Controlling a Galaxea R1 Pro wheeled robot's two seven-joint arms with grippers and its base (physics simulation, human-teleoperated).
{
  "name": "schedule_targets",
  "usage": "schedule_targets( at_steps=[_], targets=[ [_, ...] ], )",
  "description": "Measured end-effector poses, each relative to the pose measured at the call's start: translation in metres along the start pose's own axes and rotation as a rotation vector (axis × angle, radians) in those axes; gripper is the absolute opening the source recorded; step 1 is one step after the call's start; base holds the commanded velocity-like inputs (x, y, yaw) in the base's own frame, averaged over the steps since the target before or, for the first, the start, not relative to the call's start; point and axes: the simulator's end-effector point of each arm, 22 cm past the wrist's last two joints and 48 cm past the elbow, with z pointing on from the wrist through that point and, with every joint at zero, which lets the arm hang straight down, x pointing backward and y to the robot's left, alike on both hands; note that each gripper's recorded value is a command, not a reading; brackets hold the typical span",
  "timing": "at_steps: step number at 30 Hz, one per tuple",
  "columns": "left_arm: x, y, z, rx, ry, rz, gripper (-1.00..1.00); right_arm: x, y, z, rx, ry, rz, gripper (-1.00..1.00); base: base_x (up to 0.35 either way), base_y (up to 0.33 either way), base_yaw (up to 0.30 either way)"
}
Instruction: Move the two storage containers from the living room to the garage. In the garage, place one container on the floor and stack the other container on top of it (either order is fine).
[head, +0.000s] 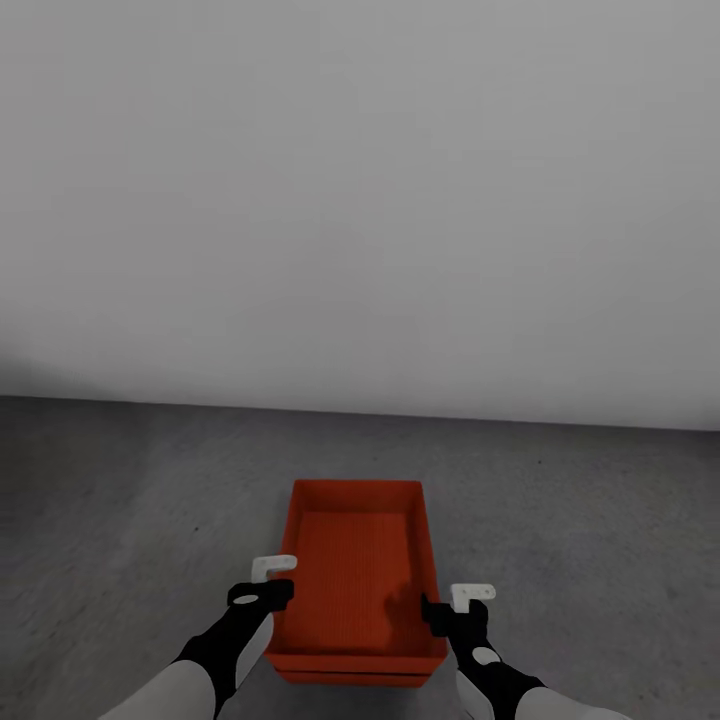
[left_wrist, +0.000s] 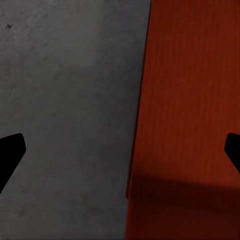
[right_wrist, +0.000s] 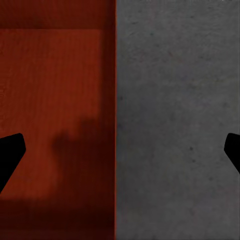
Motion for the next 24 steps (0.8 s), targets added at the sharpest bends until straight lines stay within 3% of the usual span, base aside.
schedule_targets(
  at_steps=[24],
  targets=[
    [-0.02,0.006,-0.033,-0.004,0.005,-0.002,1.0,-0.028,-0.001,-0.029,0.001,0.002,0.001,1.0,0.0,0.0,0.0]
  ],
)
